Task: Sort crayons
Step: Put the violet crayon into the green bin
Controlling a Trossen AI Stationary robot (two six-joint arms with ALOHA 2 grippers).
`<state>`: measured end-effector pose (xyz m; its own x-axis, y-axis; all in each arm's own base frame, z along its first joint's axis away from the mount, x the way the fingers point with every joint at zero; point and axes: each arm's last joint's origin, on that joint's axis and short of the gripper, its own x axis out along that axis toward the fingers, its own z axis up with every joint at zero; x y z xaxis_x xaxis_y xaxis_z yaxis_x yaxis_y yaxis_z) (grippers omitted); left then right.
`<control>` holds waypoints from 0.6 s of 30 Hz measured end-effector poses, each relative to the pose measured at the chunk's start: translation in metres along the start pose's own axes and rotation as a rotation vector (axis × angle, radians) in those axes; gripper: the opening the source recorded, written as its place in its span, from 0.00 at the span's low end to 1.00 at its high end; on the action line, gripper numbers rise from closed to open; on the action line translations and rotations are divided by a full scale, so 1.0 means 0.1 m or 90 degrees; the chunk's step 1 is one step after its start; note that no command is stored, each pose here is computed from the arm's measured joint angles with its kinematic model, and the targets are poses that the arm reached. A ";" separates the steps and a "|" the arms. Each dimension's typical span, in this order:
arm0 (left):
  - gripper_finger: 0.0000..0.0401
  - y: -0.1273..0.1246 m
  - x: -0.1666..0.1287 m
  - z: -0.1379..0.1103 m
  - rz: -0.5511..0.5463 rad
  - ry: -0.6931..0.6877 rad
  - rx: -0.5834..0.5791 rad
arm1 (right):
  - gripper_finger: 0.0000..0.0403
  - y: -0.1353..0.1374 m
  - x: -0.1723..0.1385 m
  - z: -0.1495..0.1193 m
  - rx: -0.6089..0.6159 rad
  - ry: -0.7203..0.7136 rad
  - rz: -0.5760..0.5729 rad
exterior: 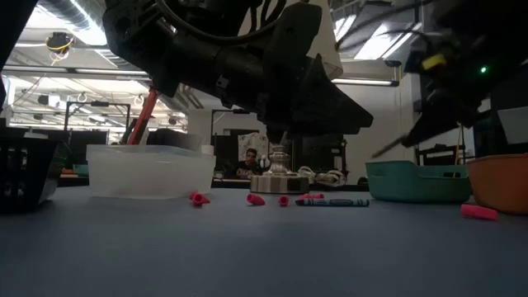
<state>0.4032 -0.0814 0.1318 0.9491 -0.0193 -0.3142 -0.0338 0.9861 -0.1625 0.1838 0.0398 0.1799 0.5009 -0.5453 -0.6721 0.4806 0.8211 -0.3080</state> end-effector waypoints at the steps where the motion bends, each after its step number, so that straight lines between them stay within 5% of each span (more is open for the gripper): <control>1: 0.28 0.00 0.00 0.00 0.000 0.000 0.000 | 0.05 -0.03 0.02 0.00 0.001 0.015 -0.004; 18: 0.28 0.00 0.00 0.00 0.004 0.000 0.021 | 0.08 -0.18 0.10 -0.07 -0.012 0.111 -0.027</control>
<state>0.4033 -0.0811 0.1313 0.9488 -0.0135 -0.3155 -0.0292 0.9910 -0.1304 0.1754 0.0203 0.1738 0.3478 -0.5434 -0.7640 0.4838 0.8020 -0.3503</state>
